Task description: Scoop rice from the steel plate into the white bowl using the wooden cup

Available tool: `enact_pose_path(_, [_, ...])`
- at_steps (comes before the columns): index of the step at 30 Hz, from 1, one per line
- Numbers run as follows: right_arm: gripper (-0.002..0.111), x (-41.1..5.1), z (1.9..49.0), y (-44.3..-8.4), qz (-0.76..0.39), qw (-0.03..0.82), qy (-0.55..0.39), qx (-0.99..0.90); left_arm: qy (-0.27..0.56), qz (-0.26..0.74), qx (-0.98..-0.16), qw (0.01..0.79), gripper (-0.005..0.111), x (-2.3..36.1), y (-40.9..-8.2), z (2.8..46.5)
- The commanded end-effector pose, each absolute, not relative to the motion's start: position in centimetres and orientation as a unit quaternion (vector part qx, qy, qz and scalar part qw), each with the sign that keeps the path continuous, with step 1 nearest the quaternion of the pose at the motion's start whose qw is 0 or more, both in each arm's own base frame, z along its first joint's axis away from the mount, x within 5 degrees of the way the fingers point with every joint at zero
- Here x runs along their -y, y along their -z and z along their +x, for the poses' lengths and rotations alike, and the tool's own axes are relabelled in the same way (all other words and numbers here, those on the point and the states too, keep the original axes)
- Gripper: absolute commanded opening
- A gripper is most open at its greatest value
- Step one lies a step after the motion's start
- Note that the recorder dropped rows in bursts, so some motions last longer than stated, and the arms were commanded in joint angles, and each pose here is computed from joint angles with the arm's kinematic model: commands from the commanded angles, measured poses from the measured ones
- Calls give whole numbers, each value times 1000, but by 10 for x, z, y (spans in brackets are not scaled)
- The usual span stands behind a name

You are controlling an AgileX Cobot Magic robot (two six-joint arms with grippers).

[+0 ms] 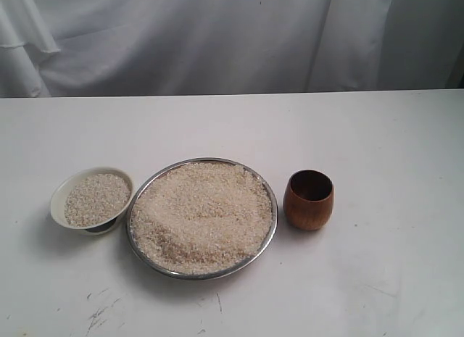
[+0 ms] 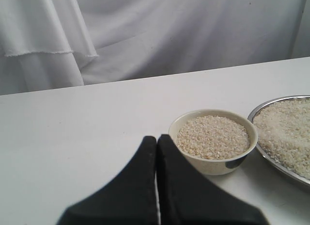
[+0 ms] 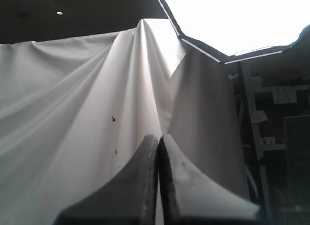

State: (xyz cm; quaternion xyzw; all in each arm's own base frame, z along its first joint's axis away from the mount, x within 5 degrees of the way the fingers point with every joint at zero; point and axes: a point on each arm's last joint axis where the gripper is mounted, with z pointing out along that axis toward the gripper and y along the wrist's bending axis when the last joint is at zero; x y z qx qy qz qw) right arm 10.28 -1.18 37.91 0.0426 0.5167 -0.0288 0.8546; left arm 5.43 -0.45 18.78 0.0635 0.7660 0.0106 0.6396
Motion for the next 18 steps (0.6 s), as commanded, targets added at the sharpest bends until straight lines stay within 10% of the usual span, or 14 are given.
enact_pose_path(1, [0,11,141,-369,37,838,14,-545,-7,64,-764,642,0,5,-189,55])
enact_pose_path(18, [0,-8,225,-208,-36,622,-12,-782,-7,63,-764,642,0,5,-189,55])
